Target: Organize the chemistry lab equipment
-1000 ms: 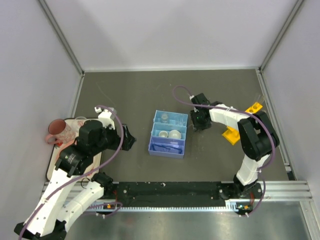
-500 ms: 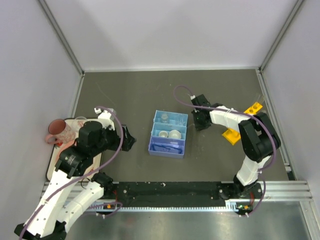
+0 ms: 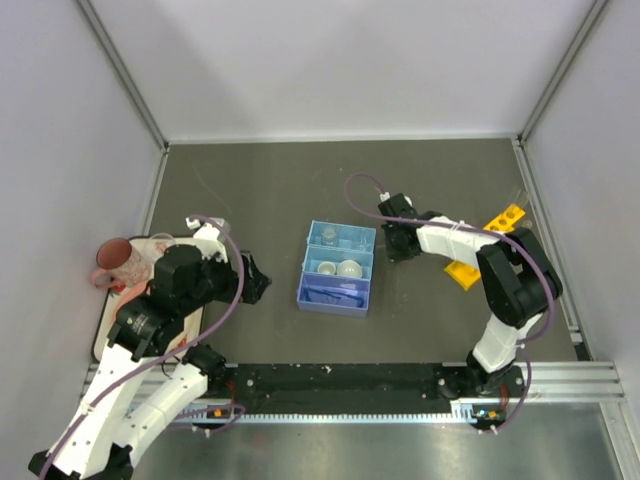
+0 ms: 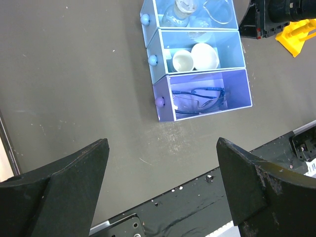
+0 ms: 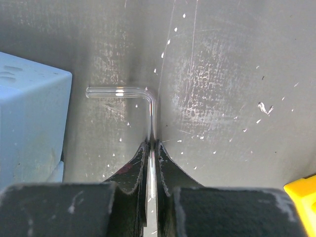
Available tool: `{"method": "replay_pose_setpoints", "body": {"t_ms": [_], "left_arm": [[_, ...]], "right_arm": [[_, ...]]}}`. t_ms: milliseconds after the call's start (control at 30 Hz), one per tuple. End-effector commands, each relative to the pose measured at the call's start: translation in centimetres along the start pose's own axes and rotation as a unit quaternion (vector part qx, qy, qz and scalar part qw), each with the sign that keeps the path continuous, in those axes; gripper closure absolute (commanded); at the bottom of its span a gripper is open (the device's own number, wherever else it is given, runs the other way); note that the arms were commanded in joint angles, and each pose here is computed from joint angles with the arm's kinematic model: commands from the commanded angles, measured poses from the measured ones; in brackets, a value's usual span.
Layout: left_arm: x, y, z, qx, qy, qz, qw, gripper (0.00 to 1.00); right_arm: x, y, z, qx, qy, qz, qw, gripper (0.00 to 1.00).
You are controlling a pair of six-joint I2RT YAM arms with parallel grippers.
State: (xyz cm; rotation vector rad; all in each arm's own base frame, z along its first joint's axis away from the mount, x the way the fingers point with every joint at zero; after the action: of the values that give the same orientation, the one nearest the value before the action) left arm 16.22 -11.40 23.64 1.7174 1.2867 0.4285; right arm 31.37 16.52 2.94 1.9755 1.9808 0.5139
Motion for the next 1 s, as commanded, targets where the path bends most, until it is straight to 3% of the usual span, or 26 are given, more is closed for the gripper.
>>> {"method": "replay_pose_setpoints", "body": {"t_ms": [0, 267, 600, 967], "left_arm": [[-0.3, 0.7, 0.0, -0.018, -0.007, -0.001, 1.000, 0.04], [-0.3, 0.8, -0.2, -0.023, -0.008, -0.001, 1.000, 0.05], [-0.6, 0.9, -0.9, -0.025, -0.014, -0.001, 1.000, 0.04], [-0.5, 0.7, -0.9, -0.019, -0.013, 0.003, 1.000, 0.04]], "right_arm": [[-0.5, -3.6, 0.0, 0.049, -0.015, -0.006, 0.999, 1.00], [-0.5, -1.6, -3.0, 0.010, -0.020, -0.002, 1.000, 1.00], [0.2, 1.1, -11.4, -0.062, -0.010, -0.026, 0.998, 1.00], [5.4, -1.1, -17.0, -0.054, 0.093, -0.176, 0.978, 1.00]]}}
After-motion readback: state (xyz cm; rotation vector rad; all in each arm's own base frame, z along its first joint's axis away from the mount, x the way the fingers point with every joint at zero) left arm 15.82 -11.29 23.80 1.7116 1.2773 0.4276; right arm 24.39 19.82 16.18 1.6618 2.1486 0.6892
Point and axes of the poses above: each gripper's point midway between its finger pads, its own z axis out along the fingers, its own x axis along the line the jaws close on, y = z × x, the point moved 1 cm from there along -z, back along the fingers, and after that the axes turned 8 degrees about z, right-handed, at the moved point
